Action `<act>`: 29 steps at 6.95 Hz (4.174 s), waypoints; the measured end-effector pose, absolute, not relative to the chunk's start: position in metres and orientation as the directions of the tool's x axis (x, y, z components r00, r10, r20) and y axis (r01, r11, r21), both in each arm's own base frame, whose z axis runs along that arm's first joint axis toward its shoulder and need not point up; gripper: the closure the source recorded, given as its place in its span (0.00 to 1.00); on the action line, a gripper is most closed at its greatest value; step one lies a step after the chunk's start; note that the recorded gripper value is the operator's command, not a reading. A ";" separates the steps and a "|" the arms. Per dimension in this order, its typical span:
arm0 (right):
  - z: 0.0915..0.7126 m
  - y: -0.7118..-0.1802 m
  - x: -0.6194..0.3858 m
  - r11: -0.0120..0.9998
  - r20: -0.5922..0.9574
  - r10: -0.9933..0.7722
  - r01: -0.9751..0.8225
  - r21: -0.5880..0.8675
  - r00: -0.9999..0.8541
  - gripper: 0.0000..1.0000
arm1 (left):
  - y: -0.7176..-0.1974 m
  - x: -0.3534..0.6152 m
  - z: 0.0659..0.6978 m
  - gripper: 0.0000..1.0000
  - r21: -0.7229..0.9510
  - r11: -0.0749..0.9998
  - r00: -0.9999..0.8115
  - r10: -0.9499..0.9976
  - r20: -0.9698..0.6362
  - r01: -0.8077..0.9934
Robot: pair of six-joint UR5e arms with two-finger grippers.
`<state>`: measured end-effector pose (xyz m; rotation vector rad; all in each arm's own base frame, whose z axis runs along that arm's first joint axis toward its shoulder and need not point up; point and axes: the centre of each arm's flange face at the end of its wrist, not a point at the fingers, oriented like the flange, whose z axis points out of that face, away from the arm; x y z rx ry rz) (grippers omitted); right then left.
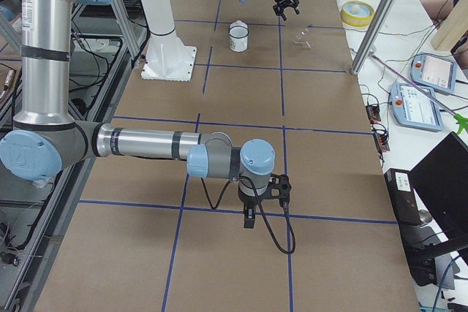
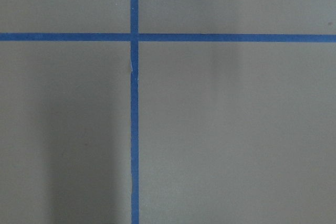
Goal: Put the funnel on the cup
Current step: 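Move the left gripper to the glass funnel and grasp it, then lift the glass funnel and carry it over the open mug, then lower the funnel into the mug's mouth with the left gripper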
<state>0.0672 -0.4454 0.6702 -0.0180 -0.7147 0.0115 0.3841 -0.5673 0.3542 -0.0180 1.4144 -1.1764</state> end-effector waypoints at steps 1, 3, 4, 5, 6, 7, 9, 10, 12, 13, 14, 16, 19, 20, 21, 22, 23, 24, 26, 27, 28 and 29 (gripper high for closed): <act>0.670 -0.445 0.067 1.000 0.655 0.017 -0.004 -0.020 0.755 0.00 | -0.583 0.398 0.354 0.00 -0.646 0.455 -0.285 -0.635 -0.718 0.613; 0.670 -0.445 0.067 1.000 0.655 0.016 -0.004 -0.020 0.755 0.00 | -0.607 0.418 0.362 0.02 -0.647 0.426 -0.300 -0.636 -0.711 0.632; 0.670 -0.445 0.067 1.000 0.655 0.017 -0.004 -0.020 0.755 0.00 | -0.619 0.426 0.365 0.02 -0.645 0.418 -0.310 -0.628 -0.714 0.639; 0.670 -0.445 0.067 1.000 0.655 0.017 -0.004 -0.020 0.755 0.00 | -0.626 0.432 0.363 0.06 -0.645 0.413 -0.318 -0.622 -0.716 0.643; 0.670 -0.445 0.067 1.000 0.655 0.017 -0.004 -0.020 0.755 0.00 | -0.632 0.436 0.358 0.24 -0.645 0.412 -0.324 -0.617 -0.717 0.643; 0.670 -0.445 0.067 1.000 0.655 0.016 -0.004 -0.020 0.755 0.00 | -0.636 0.440 0.353 0.48 -0.646 0.414 -0.328 -0.613 -0.719 0.641; 0.670 -0.445 0.067 1.000 0.655 0.016 -0.004 -0.020 0.755 0.00 | -0.639 0.443 0.351 1.00 -0.647 0.416 -0.331 -0.611 -0.720 0.639; 0.670 -0.445 0.067 1.000 0.655 0.016 -0.004 -0.020 0.755 0.00 | -0.640 0.445 0.352 1.00 -0.646 0.416 -0.329 -0.612 -0.720 0.640; 0.670 -0.445 0.067 1.000 0.655 0.017 -0.004 -0.020 0.755 0.00 | -0.642 0.445 0.350 1.00 -0.646 0.417 -0.330 -0.609 -0.721 0.640; 0.670 -0.445 0.067 1.000 0.655 0.017 -0.004 -0.020 0.755 0.00 | -0.643 0.442 0.343 1.00 -0.646 0.420 -0.337 -0.602 -0.724 0.637; 0.670 -0.445 0.067 1.000 0.655 0.017 -0.004 -0.020 0.755 0.00 | -0.645 0.432 0.325 1.00 -0.646 0.429 -0.351 -0.586 -0.731 0.631; 0.670 -0.445 0.067 1.000 0.655 0.016 -0.004 -0.020 0.755 0.00 | -0.640 0.405 0.265 1.00 -0.647 0.438 -0.335 -0.598 -0.728 0.624; 0.670 -0.445 0.067 1.000 0.655 0.016 -0.004 -0.020 0.755 0.00 | -0.566 0.360 0.151 1.00 -0.598 0.476 -0.131 -0.703 -0.699 0.645; 0.670 -0.445 0.067 1.000 0.655 0.016 -0.004 -0.020 0.755 0.00 | -0.526 0.360 0.126 1.00 -0.586 0.478 -0.041 -0.751 -0.659 0.654; 0.670 -0.445 0.067 1.000 0.655 0.016 -0.004 -0.020 0.755 0.00 | -0.492 0.378 0.114 1.00 -0.572 0.484 0.054 -0.793 -0.607 0.662; 0.670 -0.445 0.067 1.000 0.655 0.016 -0.004 -0.020 0.755 0.00 | -0.458 0.401 0.109 1.00 -0.555 0.497 0.153 -0.821 -0.551 0.668; 0.670 -0.445 0.067 1.000 0.655 0.016 -0.004 -0.020 0.755 0.00 | -0.428 0.422 0.112 1.00 -0.533 0.514 0.242 -0.833 -0.498 0.672; 0.670 -0.445 0.067 1.000 0.655 0.016 -0.004 -0.020 0.755 0.00 | -0.407 0.436 0.119 1.00 -0.504 0.534 0.318 -0.832 -0.454 0.679; 0.670 -0.445 0.067 1.000 0.655 0.016 -0.004 -0.020 0.755 0.00 | -0.388 0.453 0.135 1.00 -0.457 0.581 0.416 -0.809 -0.415 0.674; 0.670 -0.445 0.067 1.000 0.655 0.016 -0.004 -0.020 0.755 0.00 | -0.387 0.456 0.140 1.00 -0.440 0.598 0.440 -0.797 -0.414 0.670; 0.670 -0.445 0.067 1.000 0.655 0.016 -0.004 -0.020 0.755 0.00 | -0.389 0.463 0.146 1.00 -0.425 0.611 0.458 -0.788 -0.411 0.668; 0.670 -0.445 0.067 1.000 0.655 0.016 -0.004 -0.020 0.755 0.00 | -0.393 0.472 0.152 1.00 -0.414 0.624 0.477 -0.778 -0.409 0.663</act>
